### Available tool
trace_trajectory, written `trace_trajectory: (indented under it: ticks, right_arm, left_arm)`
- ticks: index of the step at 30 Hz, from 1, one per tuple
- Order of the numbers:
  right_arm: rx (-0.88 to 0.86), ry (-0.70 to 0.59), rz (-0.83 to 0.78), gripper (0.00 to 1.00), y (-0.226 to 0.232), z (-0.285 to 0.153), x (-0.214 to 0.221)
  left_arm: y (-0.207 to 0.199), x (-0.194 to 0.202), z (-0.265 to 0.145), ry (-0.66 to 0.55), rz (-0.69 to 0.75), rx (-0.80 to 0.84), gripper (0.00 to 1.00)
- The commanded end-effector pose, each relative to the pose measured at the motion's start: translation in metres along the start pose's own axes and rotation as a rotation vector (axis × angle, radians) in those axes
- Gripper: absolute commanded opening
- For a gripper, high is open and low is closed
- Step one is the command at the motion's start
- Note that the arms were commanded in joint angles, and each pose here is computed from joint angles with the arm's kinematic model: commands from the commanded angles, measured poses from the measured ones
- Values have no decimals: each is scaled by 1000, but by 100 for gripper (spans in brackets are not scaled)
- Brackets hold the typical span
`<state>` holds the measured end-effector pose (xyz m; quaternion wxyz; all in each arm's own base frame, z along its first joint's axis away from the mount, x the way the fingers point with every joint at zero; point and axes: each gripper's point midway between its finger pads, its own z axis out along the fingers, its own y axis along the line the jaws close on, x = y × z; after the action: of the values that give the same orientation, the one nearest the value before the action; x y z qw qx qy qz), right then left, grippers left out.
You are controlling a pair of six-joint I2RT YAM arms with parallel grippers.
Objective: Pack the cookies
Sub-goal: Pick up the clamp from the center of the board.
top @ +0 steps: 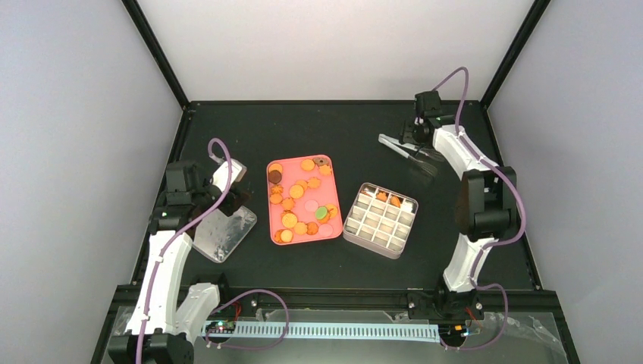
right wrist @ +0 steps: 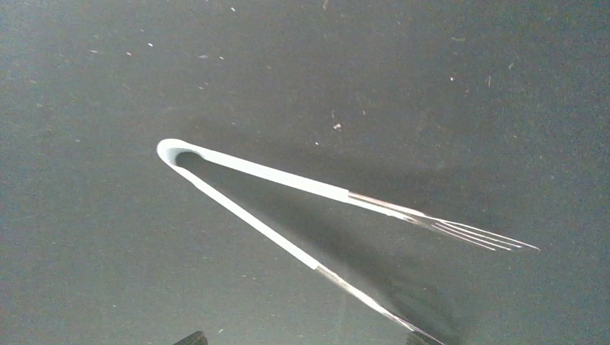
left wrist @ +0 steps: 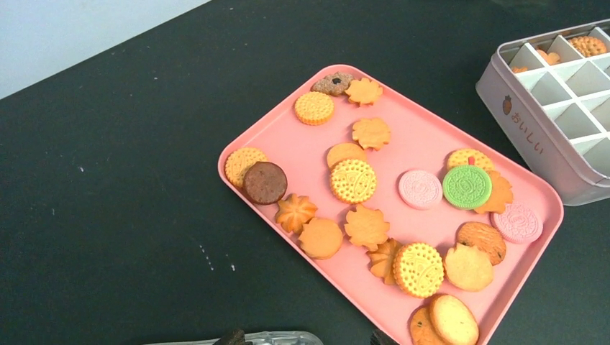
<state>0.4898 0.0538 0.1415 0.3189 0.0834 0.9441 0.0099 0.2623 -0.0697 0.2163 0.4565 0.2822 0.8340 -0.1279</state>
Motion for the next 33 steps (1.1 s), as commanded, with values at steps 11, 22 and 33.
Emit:
trace_trajectory:
  ticks: [11, 22, 33]
  right_arm:
    - [52, 130, 65, 72, -39, 41, 30]
    - [58, 226, 82, 68, -42, 62, 53]
    - [-23, 271, 100, 56, -28, 57, 65]
  left_arm:
    - [5, -6, 4, 16, -14, 19, 45]
    - [7, -14, -1, -2, -2, 4, 45]
    - [8, -20, -1, -22, -13, 9, 45]
